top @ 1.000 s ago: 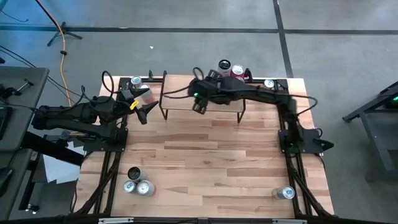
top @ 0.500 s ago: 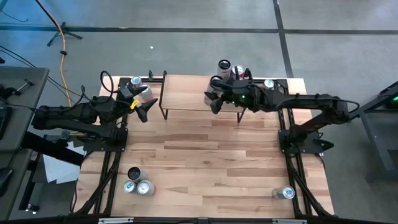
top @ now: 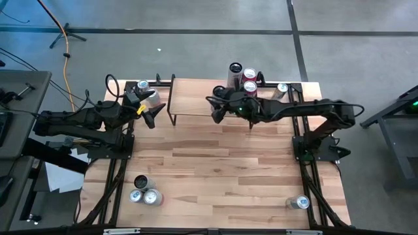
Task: Place canned beverage on shelf
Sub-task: Put the top white-pink soda can on the shelf aligned with the white-pink soda can
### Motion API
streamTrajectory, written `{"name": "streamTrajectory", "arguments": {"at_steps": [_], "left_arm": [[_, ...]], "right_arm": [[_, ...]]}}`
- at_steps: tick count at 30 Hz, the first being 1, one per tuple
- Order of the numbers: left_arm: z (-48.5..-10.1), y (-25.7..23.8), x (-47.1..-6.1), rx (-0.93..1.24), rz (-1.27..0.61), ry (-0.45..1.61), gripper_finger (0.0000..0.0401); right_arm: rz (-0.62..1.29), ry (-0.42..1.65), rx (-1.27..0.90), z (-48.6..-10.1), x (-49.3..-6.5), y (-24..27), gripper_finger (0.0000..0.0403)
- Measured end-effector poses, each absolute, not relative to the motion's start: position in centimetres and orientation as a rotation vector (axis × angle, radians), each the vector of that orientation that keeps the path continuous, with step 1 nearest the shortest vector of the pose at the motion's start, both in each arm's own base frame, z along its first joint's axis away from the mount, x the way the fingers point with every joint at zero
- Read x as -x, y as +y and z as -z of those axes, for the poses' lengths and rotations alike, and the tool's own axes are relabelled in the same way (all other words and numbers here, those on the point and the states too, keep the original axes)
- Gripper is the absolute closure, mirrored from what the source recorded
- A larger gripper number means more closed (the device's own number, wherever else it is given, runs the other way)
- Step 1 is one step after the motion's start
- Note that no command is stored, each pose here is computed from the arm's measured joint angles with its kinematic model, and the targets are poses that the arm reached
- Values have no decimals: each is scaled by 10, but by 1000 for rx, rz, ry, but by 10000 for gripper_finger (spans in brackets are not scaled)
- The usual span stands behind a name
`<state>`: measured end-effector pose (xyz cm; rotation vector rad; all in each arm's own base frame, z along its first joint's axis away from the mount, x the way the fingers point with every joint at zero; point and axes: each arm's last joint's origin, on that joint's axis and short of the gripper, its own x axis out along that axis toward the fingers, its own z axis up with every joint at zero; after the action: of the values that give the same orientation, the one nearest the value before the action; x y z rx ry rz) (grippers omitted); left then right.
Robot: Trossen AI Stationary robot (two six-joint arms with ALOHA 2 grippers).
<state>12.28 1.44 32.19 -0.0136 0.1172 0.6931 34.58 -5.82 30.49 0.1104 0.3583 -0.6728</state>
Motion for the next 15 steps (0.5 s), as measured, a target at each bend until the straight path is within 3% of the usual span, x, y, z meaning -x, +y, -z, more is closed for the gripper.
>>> {"name": "streamTrajectory", "arguments": {"at_steps": [15], "left_arm": [[-322, 14, -123, 13, -693, 118, 98]], "right_arm": [[719, 397, -89, -298, -347, -61, 153]]}}
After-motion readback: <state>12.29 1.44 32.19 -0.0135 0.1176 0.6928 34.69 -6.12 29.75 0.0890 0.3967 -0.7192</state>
